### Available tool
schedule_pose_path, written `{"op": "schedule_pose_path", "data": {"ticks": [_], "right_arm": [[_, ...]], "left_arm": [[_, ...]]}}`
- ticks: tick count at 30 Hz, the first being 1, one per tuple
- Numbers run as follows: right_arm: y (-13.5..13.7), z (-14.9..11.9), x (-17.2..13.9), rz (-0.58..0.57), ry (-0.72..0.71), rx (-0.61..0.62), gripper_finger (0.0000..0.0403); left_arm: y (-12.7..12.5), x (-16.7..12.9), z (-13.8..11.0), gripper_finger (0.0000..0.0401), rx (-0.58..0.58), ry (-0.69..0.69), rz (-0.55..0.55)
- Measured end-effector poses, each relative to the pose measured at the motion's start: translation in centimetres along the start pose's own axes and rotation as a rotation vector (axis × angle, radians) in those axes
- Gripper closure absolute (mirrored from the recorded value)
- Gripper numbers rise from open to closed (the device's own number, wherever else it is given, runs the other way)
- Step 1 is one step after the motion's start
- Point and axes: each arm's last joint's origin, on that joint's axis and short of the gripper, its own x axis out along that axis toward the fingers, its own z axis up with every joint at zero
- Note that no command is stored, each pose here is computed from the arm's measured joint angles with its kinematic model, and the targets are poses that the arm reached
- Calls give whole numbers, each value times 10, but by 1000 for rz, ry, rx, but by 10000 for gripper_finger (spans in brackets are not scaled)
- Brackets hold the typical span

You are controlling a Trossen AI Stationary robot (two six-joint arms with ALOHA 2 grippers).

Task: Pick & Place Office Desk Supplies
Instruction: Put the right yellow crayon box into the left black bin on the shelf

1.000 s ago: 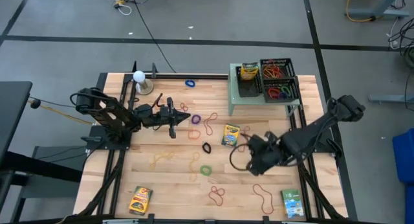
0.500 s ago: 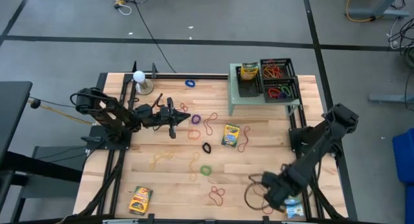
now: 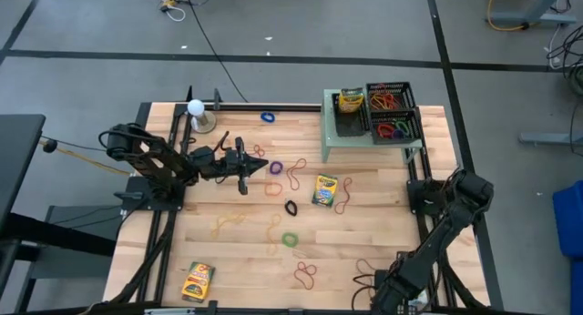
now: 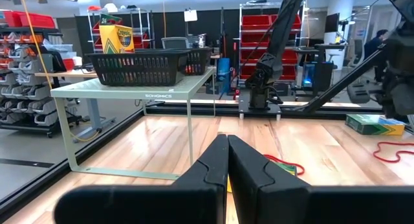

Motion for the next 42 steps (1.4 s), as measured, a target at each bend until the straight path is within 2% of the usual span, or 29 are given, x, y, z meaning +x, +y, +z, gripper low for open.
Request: {"op": "schedule_pose_path", "data": {"ticks": [8, 12, 17, 21, 24, 27, 35, 42], "right_arm": [[-16, 15, -9, -137, -165, 73, 400], [-27, 16, -19, -180, -127, 115, 400], [-24, 6, -27, -69, -12, 13, 400], [-18, 1, -11, 16, 45, -94, 400], [-20, 1, 5, 54, 56, -78, 401], [-26, 3, 12, 47, 53, -48, 401], [-46, 16, 0, -78, -35, 20, 401], [-71, 32, -14, -270, -149, 57, 401]], "left_arm": [[0, 0, 0, 391, 3, -1, 1], [0, 0, 0, 391, 3, -1, 1], [0, 0, 0, 391, 3, -1, 1], [0, 0, 0, 391, 4, 0, 1], [0, 0, 0, 391, 7, 0, 1], [0, 0, 0, 391, 7, 0, 1], [0, 0, 0, 391, 16, 0, 1], [0, 0, 0, 391, 22, 0, 1]]}}
